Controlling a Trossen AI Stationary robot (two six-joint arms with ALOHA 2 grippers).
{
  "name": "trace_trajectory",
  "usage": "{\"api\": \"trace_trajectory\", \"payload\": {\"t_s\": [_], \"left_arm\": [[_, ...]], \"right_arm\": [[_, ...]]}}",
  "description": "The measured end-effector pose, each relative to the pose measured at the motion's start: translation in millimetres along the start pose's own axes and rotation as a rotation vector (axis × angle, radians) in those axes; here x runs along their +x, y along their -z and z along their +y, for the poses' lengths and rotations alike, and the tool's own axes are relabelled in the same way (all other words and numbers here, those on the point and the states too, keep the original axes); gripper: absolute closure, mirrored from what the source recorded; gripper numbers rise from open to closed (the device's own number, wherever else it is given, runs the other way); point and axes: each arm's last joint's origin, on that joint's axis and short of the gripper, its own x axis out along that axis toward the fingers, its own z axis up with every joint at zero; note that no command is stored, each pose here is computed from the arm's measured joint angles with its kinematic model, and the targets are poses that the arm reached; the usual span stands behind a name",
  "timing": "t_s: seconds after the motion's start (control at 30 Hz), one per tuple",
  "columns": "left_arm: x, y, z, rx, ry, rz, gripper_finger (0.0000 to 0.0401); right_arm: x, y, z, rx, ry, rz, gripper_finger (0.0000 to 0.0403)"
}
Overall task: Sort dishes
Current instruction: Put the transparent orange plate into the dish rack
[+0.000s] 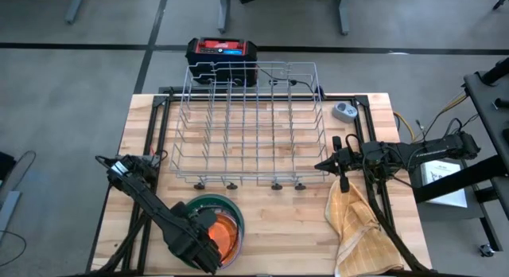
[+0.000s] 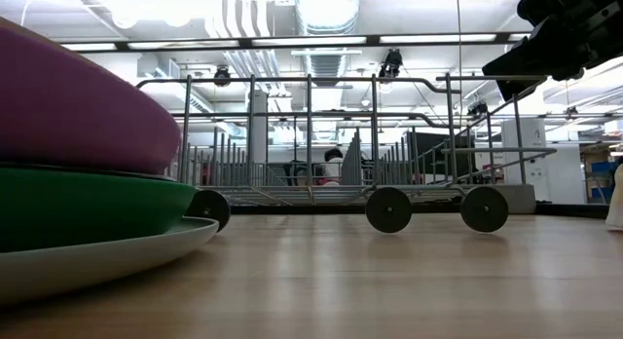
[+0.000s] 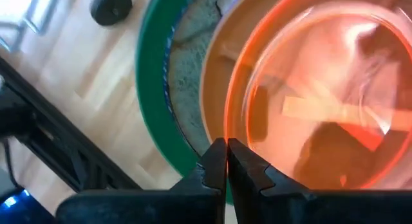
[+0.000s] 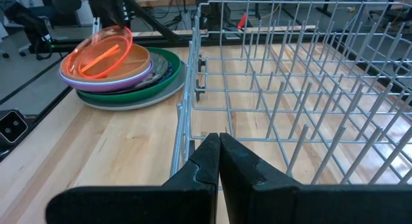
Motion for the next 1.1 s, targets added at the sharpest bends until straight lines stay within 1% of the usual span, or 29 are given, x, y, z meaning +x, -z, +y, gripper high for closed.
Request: {"api": "trace_trajectory", "payload": {"t_s": [0.1,0.2,0.27,0.37,0.5,0.57,0.77,0.87,1.1], "left_arm": [[2.0,3.7,-0.8,0.062,-0.009,-0.013,0.0401],[-0.5,10.0,-0.4,0.158,-0.019,-0.142,0.0401],[-5.4,10.4,2.9,0.170,-0.010,-0.196,0.0401],[-14.5,8.8,9.4,0.156,0.021,-0.198,0.0401],[-21.3,7.9,14.6,0.267,0.017,-0.274,0.0401],[-25.9,7.4,18.4,0.303,0.022,-0.298,0.0401],[-31.6,7.0,21.9,0.321,0.041,-0.297,0.0401],[-39.7,6.5,22.3,0.334,0.062,-0.331,0.0401],[-77.3,2.4,25.9,0.306,0.190,-0.415,0.0401]], "right_arm": [[0.0,0.0,0.0,0.000,0.000,0.000,0.0400],[0.0,0.0,0.0,0.000,0.000,0.000,0.0400],[0.0,0.0,0.0,0.000,0.000,0.000,0.0400],[0.0,0.0,0.0,0.000,0.000,0.000,0.0400],[0.0,0.0,0.0,-0.001,0.000,0.000,0.0400],[0.0,0.0,0.0,-0.001,0.000,0.000,0.0400],[0.0,0.0,-0.1,-0.001,0.000,0.000,0.0400],[0.0,0.0,-0.1,-0.002,0.000,0.000,0.0400],[0.0,0.0,0.0,-0.005,0.000,0.000,0.0400]]}}
